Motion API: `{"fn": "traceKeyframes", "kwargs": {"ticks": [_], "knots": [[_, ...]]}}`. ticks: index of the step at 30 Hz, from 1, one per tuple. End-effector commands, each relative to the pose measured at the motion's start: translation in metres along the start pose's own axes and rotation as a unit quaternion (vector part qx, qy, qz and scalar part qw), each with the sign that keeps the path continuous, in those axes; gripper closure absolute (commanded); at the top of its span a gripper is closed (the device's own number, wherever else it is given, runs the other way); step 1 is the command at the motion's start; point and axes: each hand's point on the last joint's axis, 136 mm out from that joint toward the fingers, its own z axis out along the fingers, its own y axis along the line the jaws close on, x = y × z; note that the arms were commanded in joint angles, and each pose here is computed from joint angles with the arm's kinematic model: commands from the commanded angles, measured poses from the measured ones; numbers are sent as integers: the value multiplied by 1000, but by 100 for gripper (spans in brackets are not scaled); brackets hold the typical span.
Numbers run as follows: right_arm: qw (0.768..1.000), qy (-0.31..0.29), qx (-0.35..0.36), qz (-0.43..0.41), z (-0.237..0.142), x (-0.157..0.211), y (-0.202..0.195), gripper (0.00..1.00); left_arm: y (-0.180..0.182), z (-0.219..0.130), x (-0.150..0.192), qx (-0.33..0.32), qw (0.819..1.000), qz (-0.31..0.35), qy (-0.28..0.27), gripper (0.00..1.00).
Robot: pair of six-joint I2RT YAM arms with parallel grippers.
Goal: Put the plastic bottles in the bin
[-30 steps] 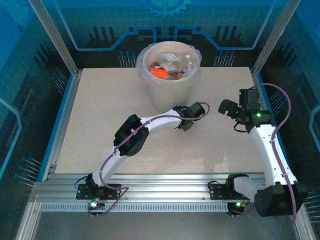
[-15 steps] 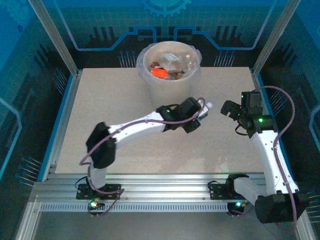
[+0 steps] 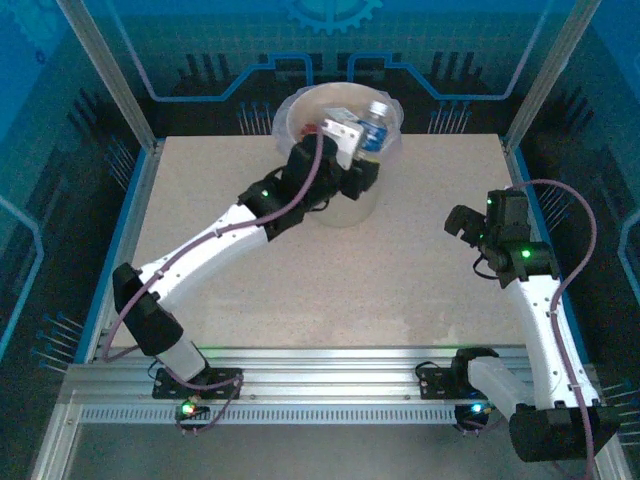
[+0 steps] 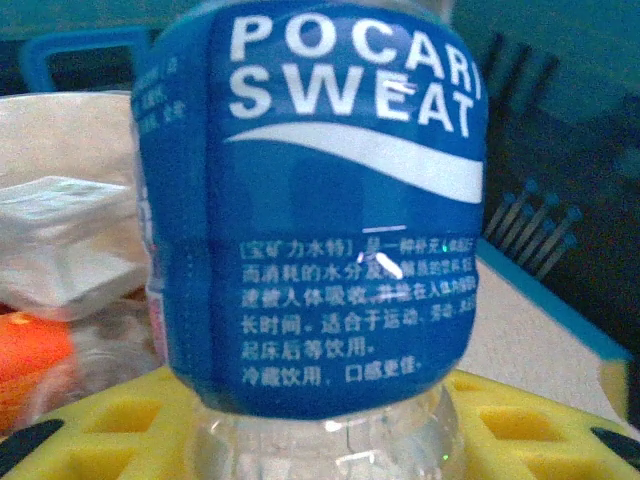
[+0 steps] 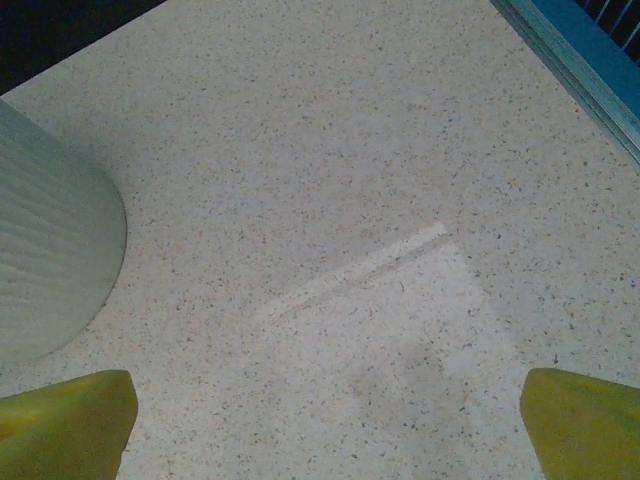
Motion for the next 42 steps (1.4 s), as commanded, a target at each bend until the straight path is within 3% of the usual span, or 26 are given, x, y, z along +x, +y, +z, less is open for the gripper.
{"fn": "traceKeyframes", "kwargs": {"ticks": [1, 9, 18, 24, 30, 42], "knots": [[1000, -2, 1, -1, 2, 1, -4, 0, 24, -3, -44, -18, 993, -95, -69, 55], [1000, 3, -12, -1, 6, 2, 2, 0, 83, 15, -54, -59, 972, -200, -105, 54], [1000, 11, -14, -3, 11, 5, 4, 0, 114, 41, -44, -83, 954, -266, -108, 47], [1000, 14, -12, -6, 13, 7, 3, 0, 117, 50, -36, -86, 952, -276, -102, 38], [1000, 13, -15, -6, 13, 6, 5, 0, 120, 48, -33, -96, 953, -269, -99, 17], [1000, 15, -21, -3, 13, 6, 6, 0, 127, 28, -45, -120, 954, -246, -125, 11]]}}
